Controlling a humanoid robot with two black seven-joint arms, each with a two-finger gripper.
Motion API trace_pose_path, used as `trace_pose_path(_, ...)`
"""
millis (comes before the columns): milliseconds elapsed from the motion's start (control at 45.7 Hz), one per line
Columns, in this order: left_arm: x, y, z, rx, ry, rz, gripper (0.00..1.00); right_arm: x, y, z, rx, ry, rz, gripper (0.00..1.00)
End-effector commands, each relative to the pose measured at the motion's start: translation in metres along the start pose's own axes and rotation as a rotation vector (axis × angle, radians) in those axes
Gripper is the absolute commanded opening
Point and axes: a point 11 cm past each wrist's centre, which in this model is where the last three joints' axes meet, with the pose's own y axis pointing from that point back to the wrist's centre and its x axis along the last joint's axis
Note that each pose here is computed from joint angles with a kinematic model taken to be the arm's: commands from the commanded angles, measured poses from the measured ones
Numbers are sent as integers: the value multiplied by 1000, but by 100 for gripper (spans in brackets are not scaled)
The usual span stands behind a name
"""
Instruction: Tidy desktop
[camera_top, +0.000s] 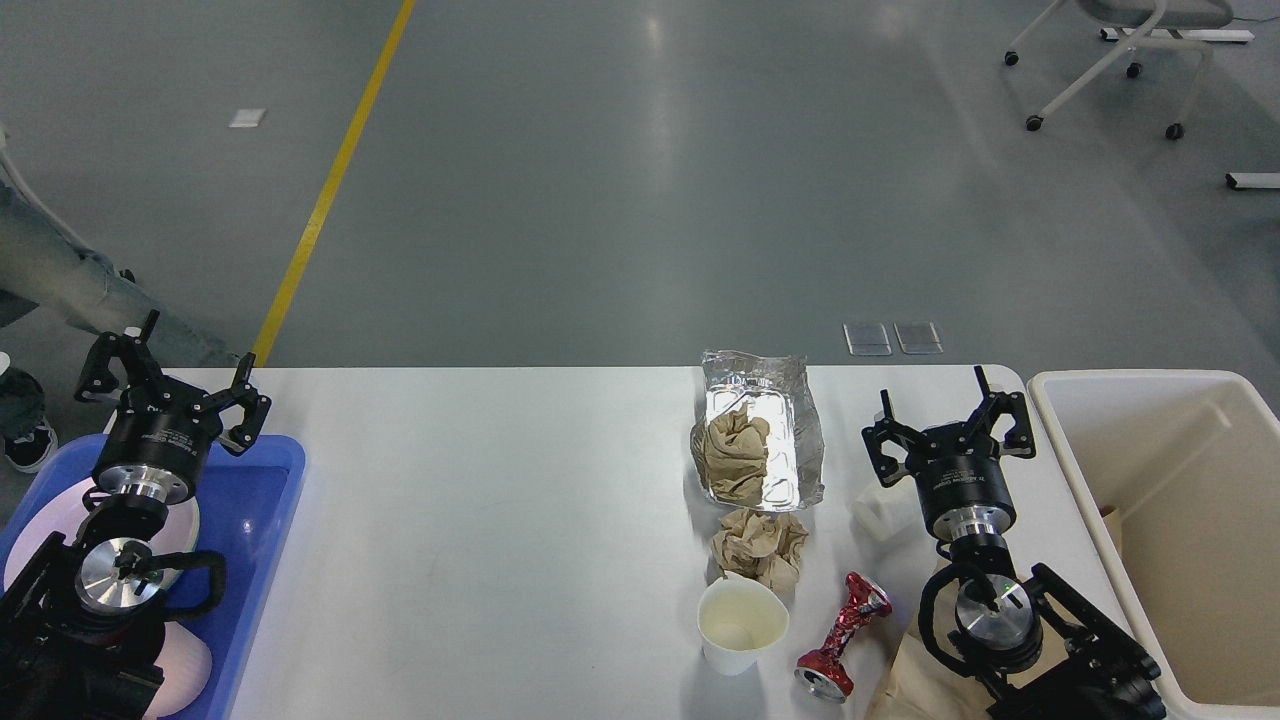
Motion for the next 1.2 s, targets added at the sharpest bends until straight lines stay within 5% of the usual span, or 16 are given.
trace_pose_path(0,-1,-6,-1,-5,20,5,96,0,0,0,0,1,1,100)
trace_pose_path(1183,-8,4,-28,20,147,-110,96,0,0,0,0,1,1,100)
